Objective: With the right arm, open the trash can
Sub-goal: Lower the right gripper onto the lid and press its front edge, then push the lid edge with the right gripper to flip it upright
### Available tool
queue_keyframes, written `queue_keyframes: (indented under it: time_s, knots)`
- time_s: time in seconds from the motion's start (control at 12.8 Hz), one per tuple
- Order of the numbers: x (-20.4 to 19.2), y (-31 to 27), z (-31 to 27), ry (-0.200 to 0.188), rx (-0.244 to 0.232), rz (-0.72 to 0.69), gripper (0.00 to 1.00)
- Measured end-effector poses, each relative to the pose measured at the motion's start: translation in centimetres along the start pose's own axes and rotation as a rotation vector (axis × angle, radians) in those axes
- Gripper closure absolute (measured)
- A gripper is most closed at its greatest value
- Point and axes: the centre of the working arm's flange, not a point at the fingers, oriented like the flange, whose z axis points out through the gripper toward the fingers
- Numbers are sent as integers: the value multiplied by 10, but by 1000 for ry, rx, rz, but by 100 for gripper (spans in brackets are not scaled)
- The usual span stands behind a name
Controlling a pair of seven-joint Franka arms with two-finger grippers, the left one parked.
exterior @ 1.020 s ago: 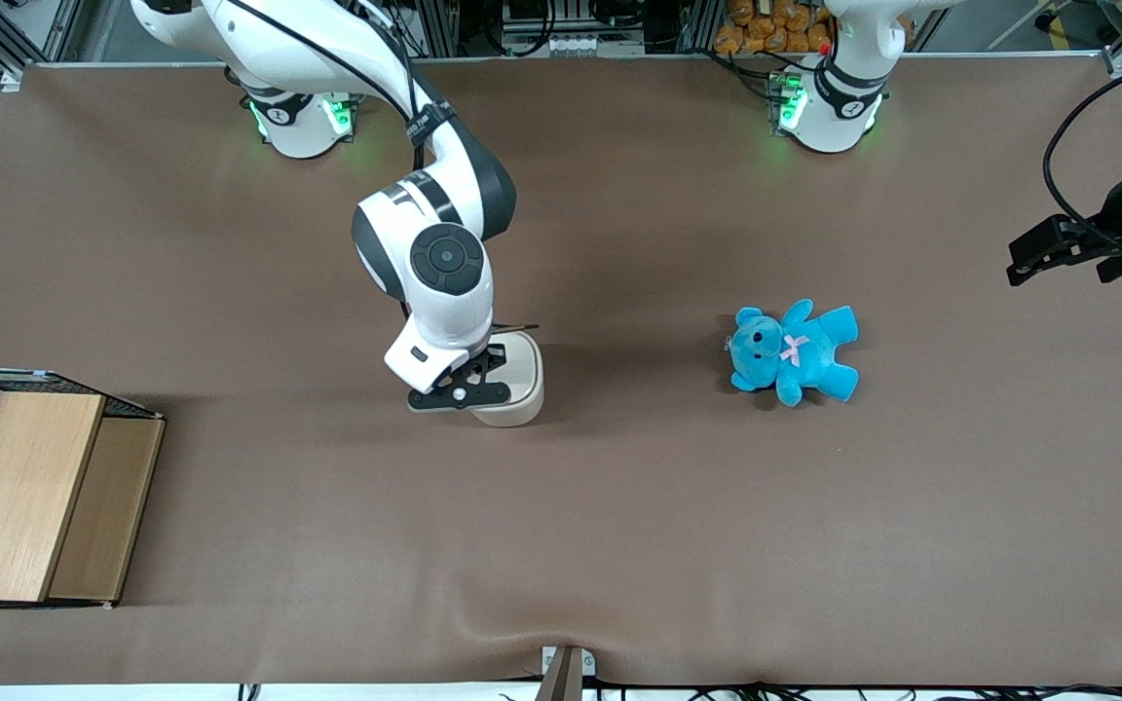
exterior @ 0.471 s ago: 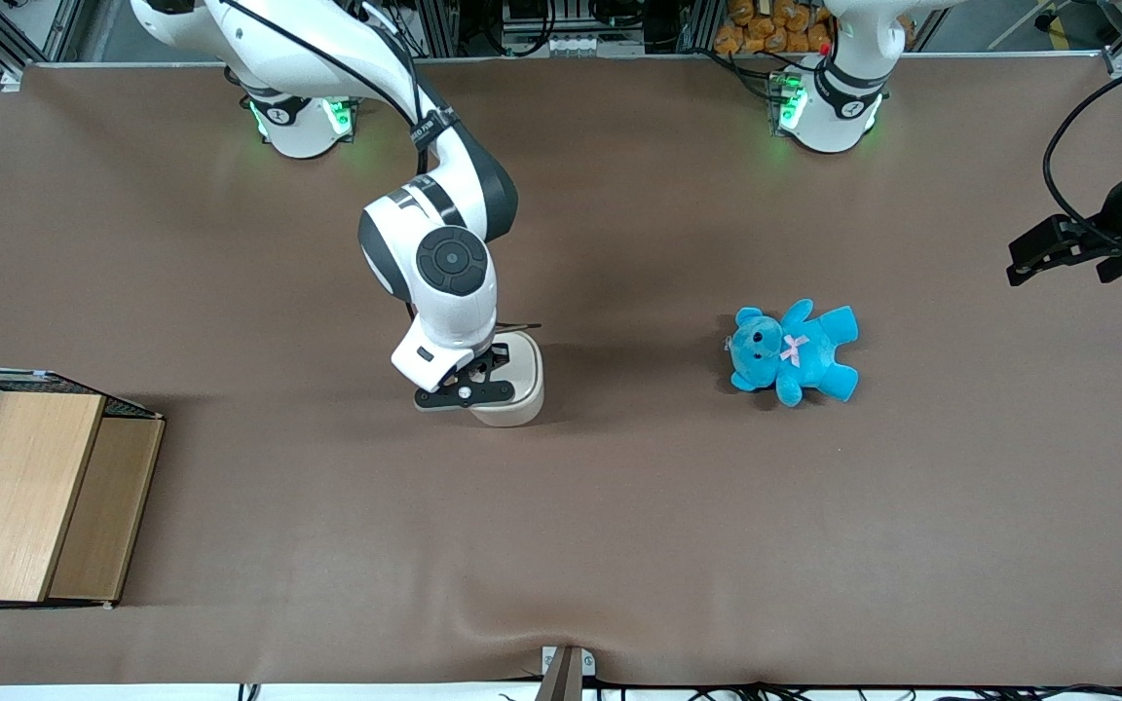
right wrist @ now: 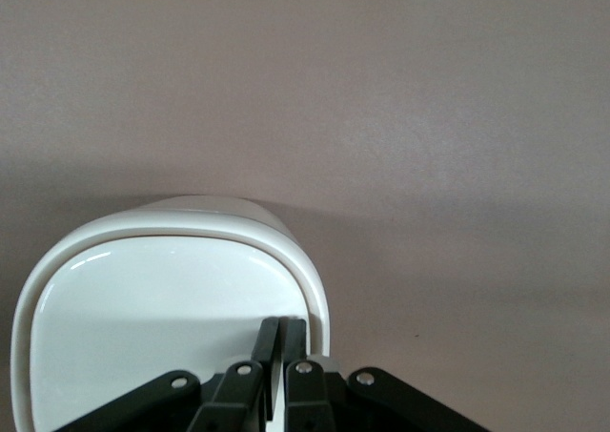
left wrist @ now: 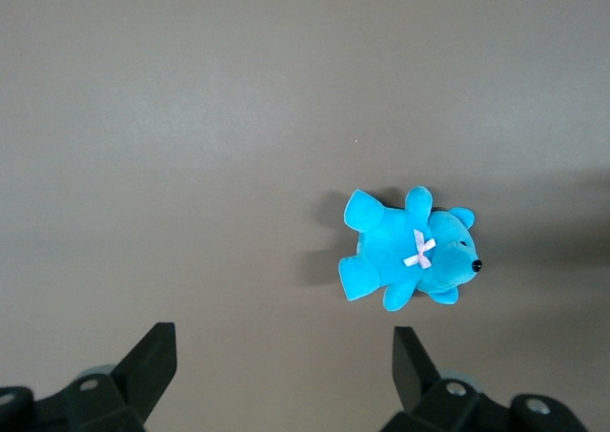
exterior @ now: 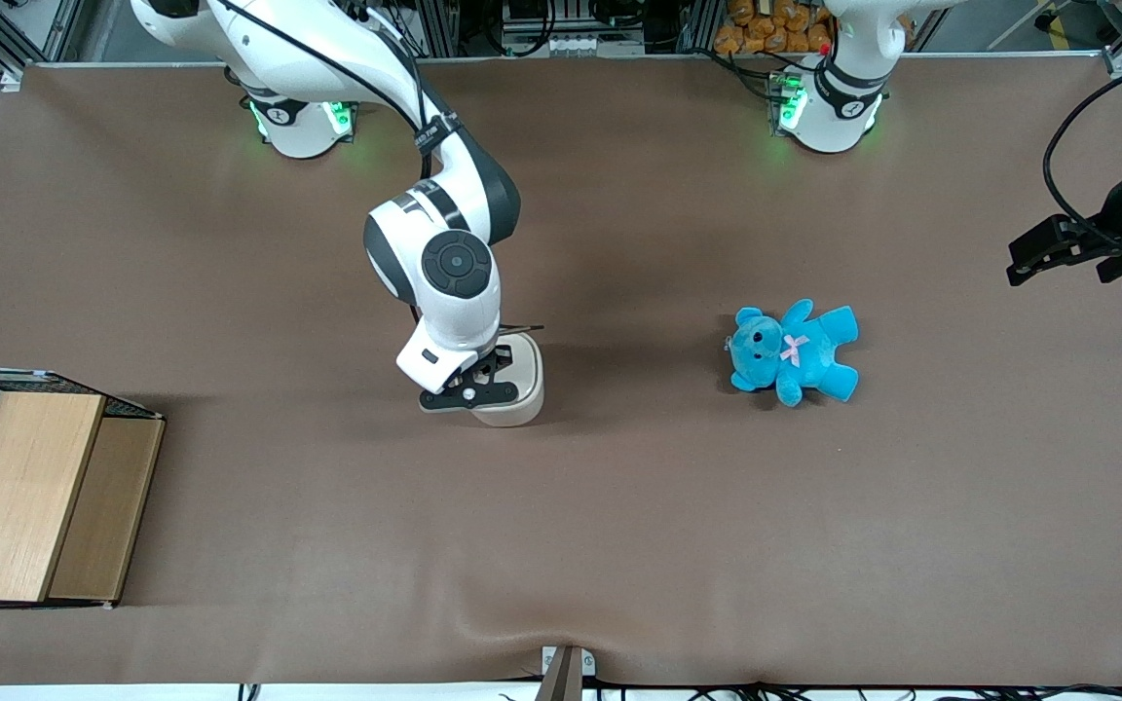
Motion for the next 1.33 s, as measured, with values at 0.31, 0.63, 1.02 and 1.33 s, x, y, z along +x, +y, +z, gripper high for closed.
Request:
queue_keyframes:
  time_s: [0.31,0.63,1.02,1.33]
  knots:
    - [0,-4,3,9,5,4,91]
    - [0,-3,2,8,4,6,91]
    - [0,4,-29,-14,-9,16,87]
    - [6,24,-73,-12,-9,47,56]
